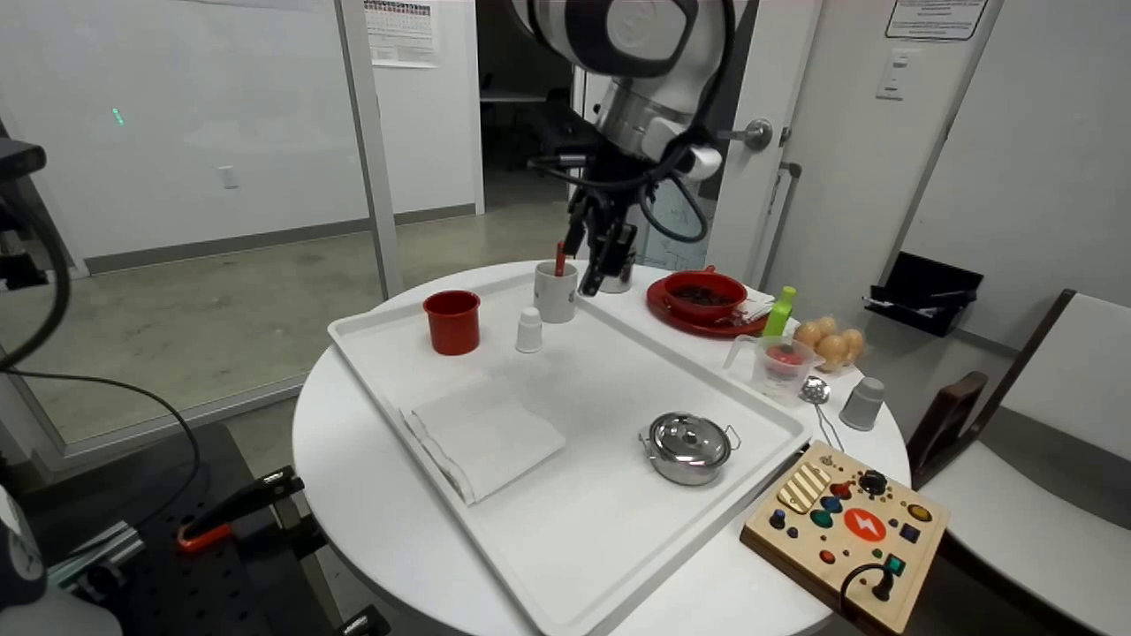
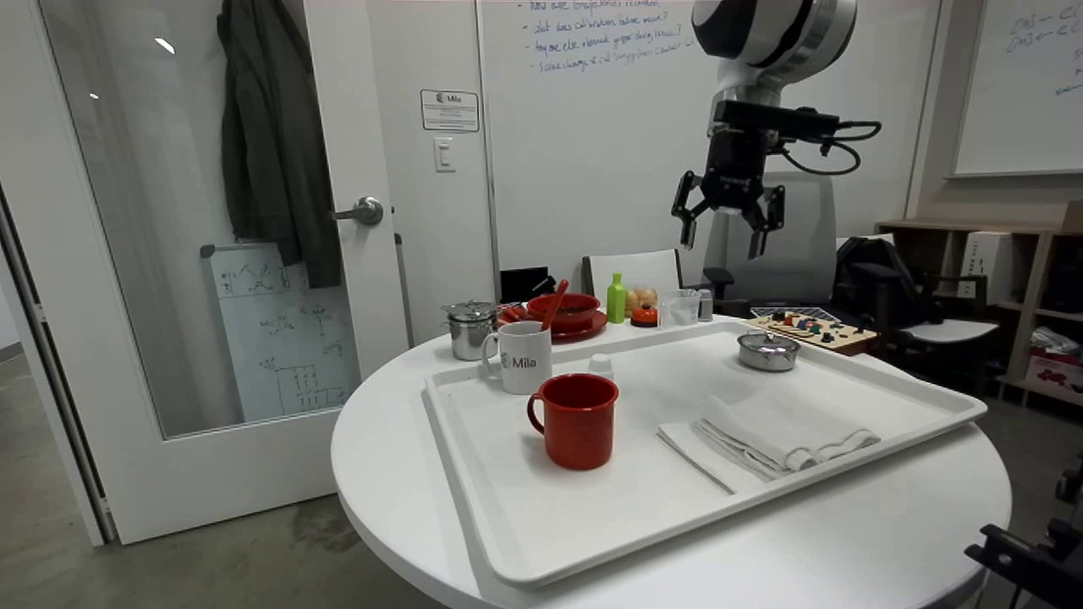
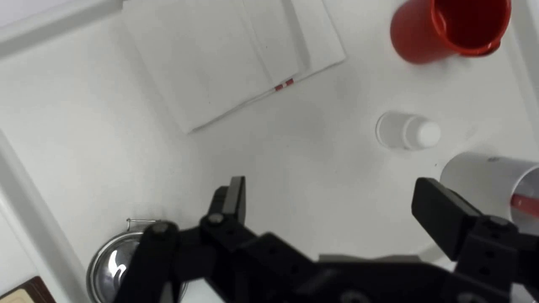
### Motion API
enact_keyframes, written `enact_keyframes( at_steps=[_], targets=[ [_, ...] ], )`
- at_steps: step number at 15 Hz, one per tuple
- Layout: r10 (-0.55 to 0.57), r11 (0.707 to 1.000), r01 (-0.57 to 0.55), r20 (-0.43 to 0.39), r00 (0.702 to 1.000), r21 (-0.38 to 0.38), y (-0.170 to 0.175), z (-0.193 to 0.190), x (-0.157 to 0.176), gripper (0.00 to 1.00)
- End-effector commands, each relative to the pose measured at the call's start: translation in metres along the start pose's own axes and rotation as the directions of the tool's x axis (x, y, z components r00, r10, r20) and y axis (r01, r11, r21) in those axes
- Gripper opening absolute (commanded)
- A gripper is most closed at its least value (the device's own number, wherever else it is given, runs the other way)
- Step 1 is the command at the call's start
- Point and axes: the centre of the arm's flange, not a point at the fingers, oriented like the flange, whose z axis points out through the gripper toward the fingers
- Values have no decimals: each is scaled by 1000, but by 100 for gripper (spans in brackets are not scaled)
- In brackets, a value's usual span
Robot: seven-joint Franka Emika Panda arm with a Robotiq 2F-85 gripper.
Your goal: Put the lid on the silver pot
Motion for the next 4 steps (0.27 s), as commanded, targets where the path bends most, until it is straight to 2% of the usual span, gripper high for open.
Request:
enact_keyframes(
  at_steps=[1, 3, 4],
  targets=[
    [-186, 980, 187, 16, 982, -71, -17, -20, -49, 100],
    [-261, 960, 261, 15, 965, -98, -29, -26, -65, 100],
    [-186, 980, 187, 12, 982, -71, -28, -17, -41, 100]
  ],
)
